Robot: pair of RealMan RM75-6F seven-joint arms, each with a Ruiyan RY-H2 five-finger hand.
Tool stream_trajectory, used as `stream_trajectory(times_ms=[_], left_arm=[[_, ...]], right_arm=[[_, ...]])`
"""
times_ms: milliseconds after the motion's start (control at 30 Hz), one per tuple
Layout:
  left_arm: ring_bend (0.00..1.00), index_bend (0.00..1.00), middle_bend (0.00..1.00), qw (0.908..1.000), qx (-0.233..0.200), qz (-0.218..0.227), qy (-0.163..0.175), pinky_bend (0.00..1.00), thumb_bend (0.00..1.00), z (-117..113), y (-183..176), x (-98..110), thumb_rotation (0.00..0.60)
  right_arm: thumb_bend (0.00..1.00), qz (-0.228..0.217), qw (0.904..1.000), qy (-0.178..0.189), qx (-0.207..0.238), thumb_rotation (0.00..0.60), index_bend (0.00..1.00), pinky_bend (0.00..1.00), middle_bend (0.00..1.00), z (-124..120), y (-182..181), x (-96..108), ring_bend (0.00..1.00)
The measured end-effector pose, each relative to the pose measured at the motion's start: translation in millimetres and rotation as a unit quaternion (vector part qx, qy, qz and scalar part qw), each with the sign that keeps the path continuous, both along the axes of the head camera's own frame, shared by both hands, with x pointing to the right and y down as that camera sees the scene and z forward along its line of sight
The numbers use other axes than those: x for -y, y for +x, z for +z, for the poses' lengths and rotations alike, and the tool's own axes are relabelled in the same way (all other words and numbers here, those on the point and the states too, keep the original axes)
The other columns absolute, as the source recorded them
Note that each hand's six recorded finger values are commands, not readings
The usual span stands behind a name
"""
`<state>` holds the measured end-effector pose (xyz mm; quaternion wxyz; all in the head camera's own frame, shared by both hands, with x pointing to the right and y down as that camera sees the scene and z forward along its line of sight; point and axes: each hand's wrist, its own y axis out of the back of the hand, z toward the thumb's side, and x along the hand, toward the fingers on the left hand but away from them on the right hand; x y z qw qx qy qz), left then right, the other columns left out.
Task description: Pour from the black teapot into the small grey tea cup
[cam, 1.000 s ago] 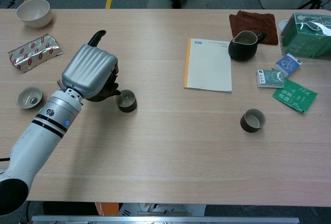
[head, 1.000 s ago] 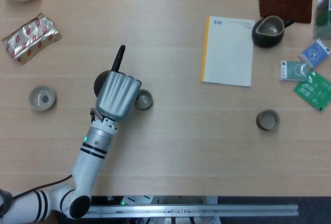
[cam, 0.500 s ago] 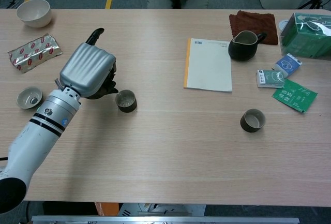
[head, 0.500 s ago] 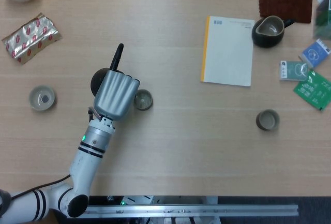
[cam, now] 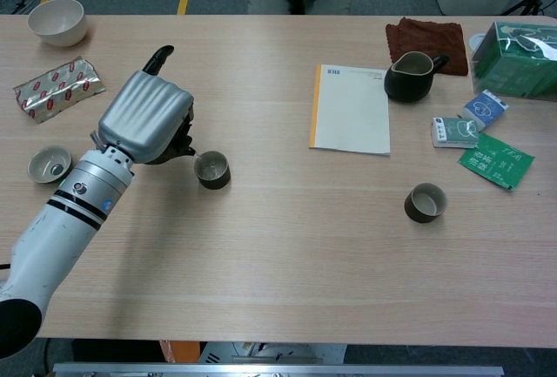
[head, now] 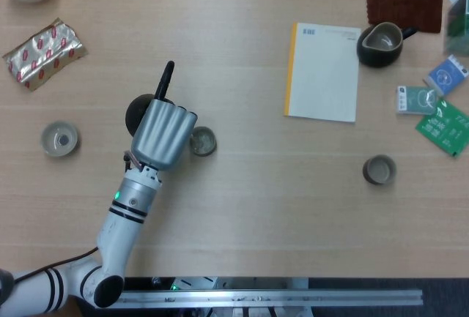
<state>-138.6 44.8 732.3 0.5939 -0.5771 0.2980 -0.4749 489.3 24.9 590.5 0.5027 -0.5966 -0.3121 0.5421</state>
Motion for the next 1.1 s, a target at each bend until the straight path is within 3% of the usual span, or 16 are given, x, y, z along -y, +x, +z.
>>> stream_trajectory(times_ms=[500, 833, 1100], left_arm=[[0.8, 0.94, 0.99, 1.0, -0.003, -0.004, -0.001, 0.01, 0.27, -0.6, -0.8, 0.9, 0.6], [0.79, 0.93, 0.99, 0.9967, -0.047, -0.037, -0.056, 0.01, 0.27, 2.7, -4.5, 2.9, 0.6], [0.79, 0.93, 0.98, 0.9904, -0.095, -0.064, -0.078, 0.01, 0.27, -0.1, -11.7, 7.3, 0.6]], right_arm=[[0.31, 0.002, 1.0, 0.007, -0.005, 0.6, 0.07, 0.13, 0.14, -2.2, 0.3, 1.1, 0.08], [0.31, 0.005, 1.0, 0.007, -0.005, 0.6, 0.07, 0.13, 0.14, -1.7, 0.2, 2.4, 0.08], [0.31, 0.007, 0.9999, 0.001, -0.007, 0.6, 0.07, 0.13, 0.14, 2.1, -1.9, 3.7, 0.08]])
